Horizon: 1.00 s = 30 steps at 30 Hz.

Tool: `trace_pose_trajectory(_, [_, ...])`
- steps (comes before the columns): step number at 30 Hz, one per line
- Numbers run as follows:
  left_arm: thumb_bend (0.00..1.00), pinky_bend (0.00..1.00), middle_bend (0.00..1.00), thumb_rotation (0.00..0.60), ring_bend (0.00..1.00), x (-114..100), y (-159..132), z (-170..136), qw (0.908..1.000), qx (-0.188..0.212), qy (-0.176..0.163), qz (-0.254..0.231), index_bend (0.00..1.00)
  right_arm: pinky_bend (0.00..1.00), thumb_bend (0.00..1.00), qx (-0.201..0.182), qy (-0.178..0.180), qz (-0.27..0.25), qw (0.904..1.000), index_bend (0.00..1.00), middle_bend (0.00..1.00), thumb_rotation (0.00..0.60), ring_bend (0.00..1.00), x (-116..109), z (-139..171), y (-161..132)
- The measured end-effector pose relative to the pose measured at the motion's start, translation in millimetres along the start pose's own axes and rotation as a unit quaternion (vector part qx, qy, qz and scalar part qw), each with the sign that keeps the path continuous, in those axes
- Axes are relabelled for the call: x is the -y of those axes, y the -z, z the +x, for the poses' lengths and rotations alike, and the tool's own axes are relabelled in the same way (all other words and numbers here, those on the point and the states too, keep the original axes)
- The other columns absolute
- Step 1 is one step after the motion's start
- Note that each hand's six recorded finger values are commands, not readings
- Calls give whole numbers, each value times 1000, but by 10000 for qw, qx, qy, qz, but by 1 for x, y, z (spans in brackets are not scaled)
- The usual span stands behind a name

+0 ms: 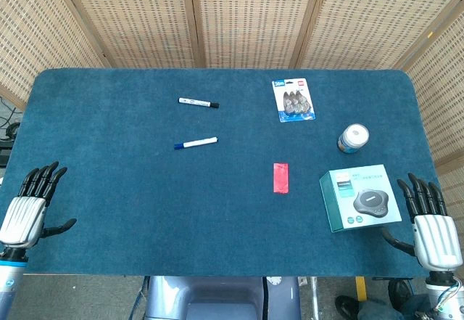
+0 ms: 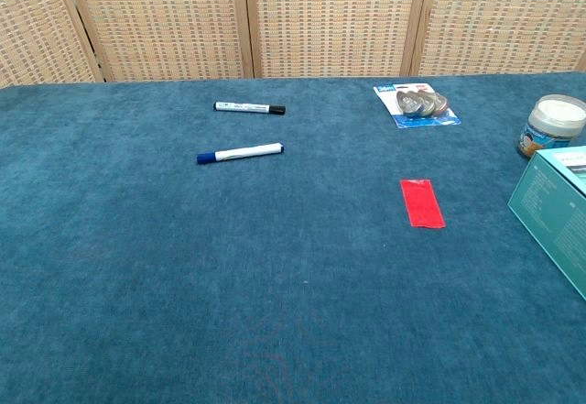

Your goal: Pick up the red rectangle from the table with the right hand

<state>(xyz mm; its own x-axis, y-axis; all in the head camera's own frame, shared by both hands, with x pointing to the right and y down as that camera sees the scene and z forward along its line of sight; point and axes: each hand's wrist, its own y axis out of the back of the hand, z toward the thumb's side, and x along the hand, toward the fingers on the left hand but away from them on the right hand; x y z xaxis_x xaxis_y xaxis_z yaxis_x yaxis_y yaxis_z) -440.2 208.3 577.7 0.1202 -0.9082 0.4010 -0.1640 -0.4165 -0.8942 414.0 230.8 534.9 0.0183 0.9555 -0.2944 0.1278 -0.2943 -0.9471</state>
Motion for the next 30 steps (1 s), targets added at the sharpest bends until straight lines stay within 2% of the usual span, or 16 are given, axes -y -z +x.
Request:
trace_pose_trajectory(8, [16,0,0,600,0,0,0,-1,10000,-2,-8,-5,0,0,208,-59,-43,30,10000,0,0,600,0,2,-1,-2])
trace_pose_trajectory(14, [17,0,0,600,0,0,1,1,10000,-24,-15,-25,0,0,208,-277,-134,87,9995,6,0,600,0,8,-10,-14])
trace_pose_trajectory(17, [17,0,0,600,0,1,1,2,10000,-23,17,-23,0,0,208,-538,-204,166,9982,36,0,600,0,10,-21,-26])
trace_pose_trajectory(23, [17,0,0,600,0,1,2,3,10000,-83,10,-21,0,0,227,-1210,-639,174,9904,118,0,600,0,21,-59,-59])
trace_pose_trajectory(26, [17,0,0,600,0,0,2,2,9999,-92,-35,-39,0,0,234,-1539,-892,253,9837,175,0,600,0,31,-83,-79])
trace_pose_trajectory(30, [17,0,0,600,0,0,3,3,9999,-118,-59,-38,0,0,235,-1980,-1185,552,9715,229,0,600,0,59,-116,-109])
